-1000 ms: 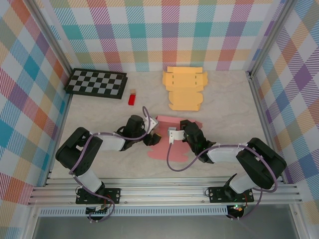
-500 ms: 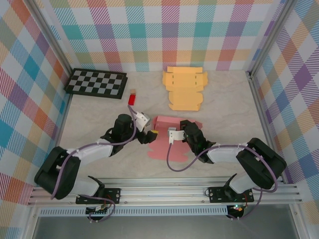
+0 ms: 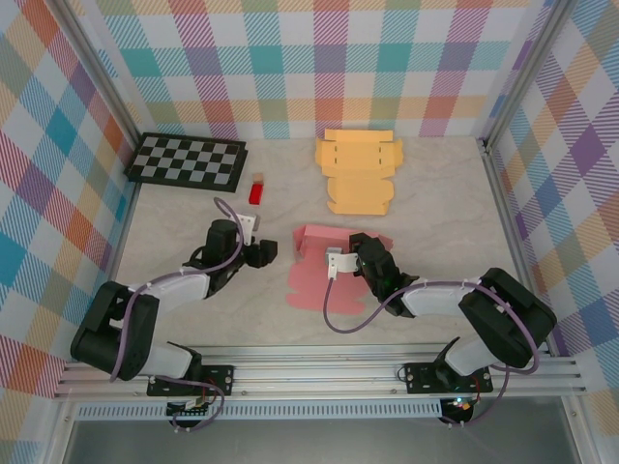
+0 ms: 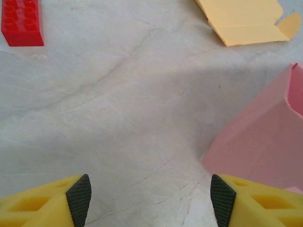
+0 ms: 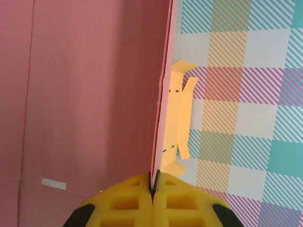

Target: Fold the paper box

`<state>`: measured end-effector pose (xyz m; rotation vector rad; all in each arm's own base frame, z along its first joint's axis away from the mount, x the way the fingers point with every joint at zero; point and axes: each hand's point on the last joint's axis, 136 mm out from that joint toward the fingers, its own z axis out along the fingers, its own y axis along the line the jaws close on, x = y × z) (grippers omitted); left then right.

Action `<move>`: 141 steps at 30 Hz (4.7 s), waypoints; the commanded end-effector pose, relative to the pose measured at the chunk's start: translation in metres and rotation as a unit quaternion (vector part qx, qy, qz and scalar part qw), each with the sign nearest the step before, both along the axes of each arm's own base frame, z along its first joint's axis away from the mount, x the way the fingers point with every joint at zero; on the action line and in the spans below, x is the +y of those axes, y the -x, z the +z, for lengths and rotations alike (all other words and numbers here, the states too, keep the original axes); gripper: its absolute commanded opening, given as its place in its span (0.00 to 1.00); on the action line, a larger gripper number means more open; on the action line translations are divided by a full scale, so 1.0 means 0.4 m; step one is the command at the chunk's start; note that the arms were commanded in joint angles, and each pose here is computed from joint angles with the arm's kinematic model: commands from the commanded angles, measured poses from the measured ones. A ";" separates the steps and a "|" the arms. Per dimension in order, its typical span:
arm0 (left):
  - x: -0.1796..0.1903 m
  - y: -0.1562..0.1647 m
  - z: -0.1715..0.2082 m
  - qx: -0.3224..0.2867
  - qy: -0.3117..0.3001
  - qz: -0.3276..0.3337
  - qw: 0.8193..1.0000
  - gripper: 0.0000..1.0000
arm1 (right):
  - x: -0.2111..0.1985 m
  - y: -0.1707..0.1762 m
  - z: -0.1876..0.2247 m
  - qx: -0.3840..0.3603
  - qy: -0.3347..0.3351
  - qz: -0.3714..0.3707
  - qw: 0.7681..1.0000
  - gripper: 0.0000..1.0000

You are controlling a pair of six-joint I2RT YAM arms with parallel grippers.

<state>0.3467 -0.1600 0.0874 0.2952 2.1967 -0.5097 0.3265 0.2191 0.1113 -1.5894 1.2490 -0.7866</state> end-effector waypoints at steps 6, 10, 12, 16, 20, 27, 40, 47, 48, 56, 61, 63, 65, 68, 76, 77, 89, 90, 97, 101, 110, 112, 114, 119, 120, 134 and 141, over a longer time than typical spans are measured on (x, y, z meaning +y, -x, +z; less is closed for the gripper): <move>-0.135 -0.010 0.008 -0.004 0.056 -0.150 0.987 0.71 | -0.008 0.058 -0.121 0.086 0.051 0.026 0.995 0.00; -0.172 -0.005 0.005 -0.007 0.067 -0.191 0.979 0.69 | -0.007 0.059 -0.119 0.087 0.051 0.027 0.995 0.00; -0.196 0.004 0.000 -0.009 0.060 -0.214 0.975 0.69 | -0.008 0.059 -0.122 0.089 0.053 0.026 0.994 0.00; -0.247 0.020 0.001 -0.015 0.044 -0.256 0.966 0.68 | -0.007 0.059 -0.127 0.093 0.053 0.025 0.994 0.00; -0.270 0.020 -0.005 -0.017 0.027 -0.270 0.962 0.67 | -0.007 0.058 -0.129 0.094 0.052 0.024 0.994 0.00; -0.280 0.010 -0.048 0.001 -0.008 -0.256 0.967 0.66 | -0.007 0.058 -0.124 0.095 0.052 0.023 0.994 0.00; -0.307 -0.042 -0.039 -0.031 -0.033 -0.222 0.974 0.67 | -0.008 0.063 -0.112 0.095 0.048 0.025 0.994 0.00; -0.313 -0.071 -0.023 -0.050 -0.046 -0.220 0.973 0.67 | -0.006 0.071 -0.110 0.102 0.044 0.031 0.993 0.00; -0.316 -0.071 -0.016 -0.054 -0.044 -0.224 0.972 0.67 | -0.005 0.071 -0.108 0.102 0.043 0.032 0.993 0.00; -0.329 -0.098 0.004 -0.068 -0.036 -0.217 0.973 0.64 | -0.005 0.073 -0.113 0.108 0.044 0.032 0.993 0.00; -0.319 -0.107 -0.015 -0.064 -0.040 -0.200 0.977 0.54 | -0.006 0.075 -0.120 0.112 0.046 0.031 0.992 0.00; -0.316 -0.106 -0.020 -0.062 -0.041 -0.196 0.978 0.47 | -0.006 0.076 -0.123 0.115 0.047 0.031 0.992 0.00; -0.308 -0.111 -0.022 -0.062 -0.045 -0.186 0.980 0.36 | -0.006 0.075 -0.125 0.116 0.048 0.030 0.992 0.00; -0.279 -0.137 -0.033 -0.039 -0.059 -0.136 0.988 0.15 | -0.007 0.074 -0.126 0.116 0.048 0.029 0.992 0.00; -0.159 -0.187 -0.057 0.026 -0.079 0.082 0.993 0.00 | -0.015 0.047 -0.124 0.097 0.056 0.005 0.994 0.00; -0.141 -0.190 -0.059 0.028 -0.088 0.103 0.990 0.00 | -0.015 0.046 -0.124 0.098 0.057 0.003 0.994 0.00; -0.086 -0.182 -0.093 0.038 -0.175 0.116 0.977 0.00 | -0.013 0.017 -0.023 0.155 -0.092 -0.048 0.982 0.12; -0.089 -0.180 -0.094 0.037 -0.173 0.110 0.978 0.00 | -0.012 0.016 -0.011 0.170 -0.113 -0.052 0.978 0.16; -0.126 -0.171 -0.093 0.034 -0.154 0.070 0.985 0.00 | -0.007 -0.007 0.013 0.189 -0.130 -0.039 0.973 0.34; -0.137 -0.173 -0.090 0.035 -0.158 0.058 0.985 0.00 | 0.021 -0.033 0.038 0.175 -0.128 -0.014 0.976 0.37; -0.178 -0.151 -0.090 0.032 -0.156 0.001 0.987 0.00 | 0.105 -0.118 0.082 0.149 -0.115 0.044 0.981 0.42; -0.189 -0.146 -0.086 0.029 -0.151 -0.014 0.988 0.00 | 0.115 -0.138 0.059 0.152 -0.098 0.050 0.982 0.42; -0.193 -0.144 -0.082 0.029 -0.151 -0.022 0.988 0.00 | 0.121 -0.153 0.036 0.154 -0.080 0.055 0.983 0.42; -0.210 -0.131 -0.084 0.030 -0.152 -0.055 0.986 0.00 | 0.129 -0.200 0.017 0.130 -0.065 0.049 0.988 0.30; -0.216 -0.129 -0.082 0.028 -0.151 -0.064 0.986 0.00 | 0.128 -0.206 0.015 0.126 -0.061 0.047 0.989 0.24; -0.173 -0.174 -0.033 0.010 -0.121 -0.028 0.992 0.26 | 0.050 -0.148 -0.031 0.129 -0.035 0.002 0.991 0.00; -0.164 -0.192 0.012 -0.025 -0.080 0.008 0.996 0.28 | 0.043 -0.138 -0.019 0.140 -0.049 -0.012 0.989 0.00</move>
